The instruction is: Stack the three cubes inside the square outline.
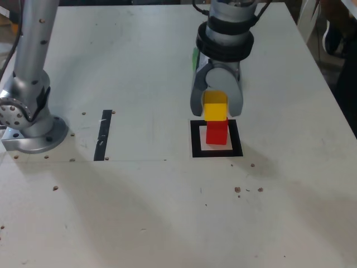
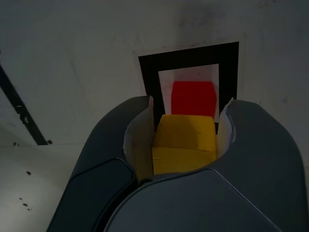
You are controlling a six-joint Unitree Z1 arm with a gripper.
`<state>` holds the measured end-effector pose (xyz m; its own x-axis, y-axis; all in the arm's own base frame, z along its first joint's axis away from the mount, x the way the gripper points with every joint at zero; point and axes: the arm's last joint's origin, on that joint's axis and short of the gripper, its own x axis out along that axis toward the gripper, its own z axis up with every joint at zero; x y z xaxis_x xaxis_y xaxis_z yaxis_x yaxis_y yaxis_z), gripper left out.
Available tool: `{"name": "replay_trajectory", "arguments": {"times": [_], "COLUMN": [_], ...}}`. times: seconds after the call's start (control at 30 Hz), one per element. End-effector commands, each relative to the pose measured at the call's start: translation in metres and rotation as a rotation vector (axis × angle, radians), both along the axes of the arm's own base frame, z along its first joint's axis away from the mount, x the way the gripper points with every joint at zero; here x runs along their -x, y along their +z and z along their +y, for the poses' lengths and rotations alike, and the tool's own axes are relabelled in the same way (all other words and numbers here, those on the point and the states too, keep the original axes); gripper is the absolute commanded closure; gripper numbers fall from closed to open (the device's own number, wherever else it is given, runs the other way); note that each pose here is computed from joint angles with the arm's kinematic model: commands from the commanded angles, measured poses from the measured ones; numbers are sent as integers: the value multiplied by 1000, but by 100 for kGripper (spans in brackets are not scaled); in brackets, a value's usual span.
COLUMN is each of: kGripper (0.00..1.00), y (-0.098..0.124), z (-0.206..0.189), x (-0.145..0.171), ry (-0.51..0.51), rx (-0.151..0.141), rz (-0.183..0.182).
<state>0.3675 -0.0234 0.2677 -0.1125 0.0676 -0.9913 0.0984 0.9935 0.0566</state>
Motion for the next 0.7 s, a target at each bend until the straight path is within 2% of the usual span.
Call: {"name": "replay_trajectory", "arguments": {"times": [0.0, 0.17, 0.4, 0.67], "kGripper": [80, 80, 80, 75], "y": [-6, -11, -16, -22], "z": [-1, -3, -4, -4], "x": [-3, -7, -7, -10], "ry": [1, 1, 1, -2], "rx": [-1, -5, -16, -25], "rz": [10, 9, 26, 45]}}
